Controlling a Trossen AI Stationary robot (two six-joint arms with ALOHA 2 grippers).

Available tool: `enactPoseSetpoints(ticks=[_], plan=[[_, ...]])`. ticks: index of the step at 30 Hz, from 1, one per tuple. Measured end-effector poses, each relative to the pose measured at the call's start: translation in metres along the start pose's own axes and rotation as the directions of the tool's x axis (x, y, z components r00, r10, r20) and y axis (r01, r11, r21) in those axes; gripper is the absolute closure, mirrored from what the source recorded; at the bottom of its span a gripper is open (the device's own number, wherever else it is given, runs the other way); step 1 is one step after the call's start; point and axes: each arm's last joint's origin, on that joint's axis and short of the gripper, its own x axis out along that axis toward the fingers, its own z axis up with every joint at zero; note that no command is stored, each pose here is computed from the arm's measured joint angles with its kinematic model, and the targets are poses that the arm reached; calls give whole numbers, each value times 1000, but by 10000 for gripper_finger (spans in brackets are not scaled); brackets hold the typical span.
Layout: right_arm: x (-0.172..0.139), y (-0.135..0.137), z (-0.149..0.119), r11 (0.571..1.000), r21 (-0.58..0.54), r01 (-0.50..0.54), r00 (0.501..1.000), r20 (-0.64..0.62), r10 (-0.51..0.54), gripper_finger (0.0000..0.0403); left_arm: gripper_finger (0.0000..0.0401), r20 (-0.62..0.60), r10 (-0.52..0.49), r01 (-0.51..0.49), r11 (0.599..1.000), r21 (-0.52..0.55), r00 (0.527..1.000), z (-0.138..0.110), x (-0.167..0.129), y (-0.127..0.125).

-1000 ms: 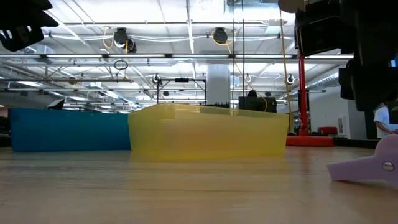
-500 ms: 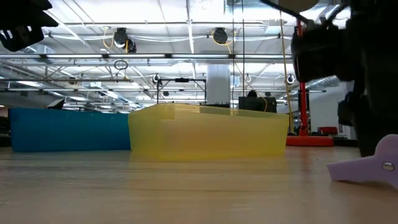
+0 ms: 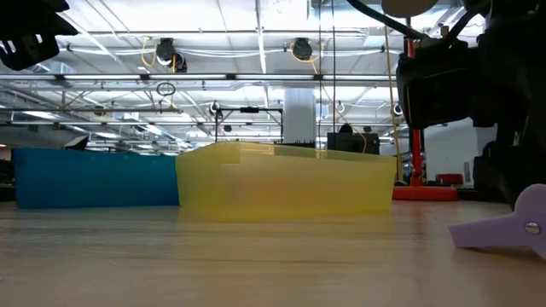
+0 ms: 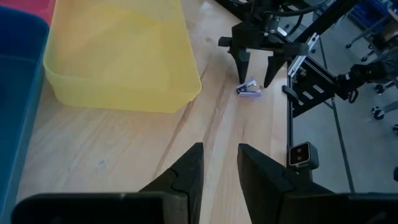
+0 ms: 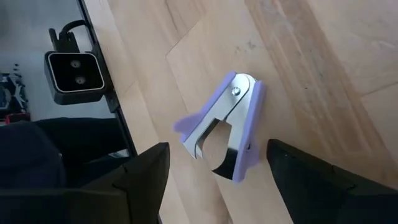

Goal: Pick and place Stapler, Stapler remover, tape
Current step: Put the purple staple remover into the yellow bin

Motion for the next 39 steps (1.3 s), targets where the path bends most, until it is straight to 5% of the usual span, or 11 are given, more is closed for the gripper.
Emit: enactPoseSetpoints(ticks=[5, 17, 23, 29, 33, 39], plan=[[1, -2, 0, 1000, 6, 22, 1000, 19, -22, 178, 304, 0, 0, 0, 1000, -4, 1000, 0, 0, 0], [1, -3, 1, 999, -1, 49, 997, 65, -49, 380, 304, 2, -5, 5, 1000, -12, 1000, 0, 0, -1], [-8, 2, 2, 999, -17, 27, 997, 76, -25, 377, 304, 8, -13, 14, 1000, -15, 1000, 1, 0, -2], [-51, 28, 12, 991, -77, -108, 972, 201, 122, 380, 304, 8, -13, 13, 1000, -13, 1000, 1, 0, -1], [-91, 37, 28, 984, -132, -116, 900, 404, 160, 380, 304, 8, -13, 13, 1000, 15, 1000, 1, 0, -1], [-133, 24, 67, 979, -201, 34, 766, 635, 103, 380, 304, 13, -10, 10, 1000, 13, 1000, 1, 0, -1]])
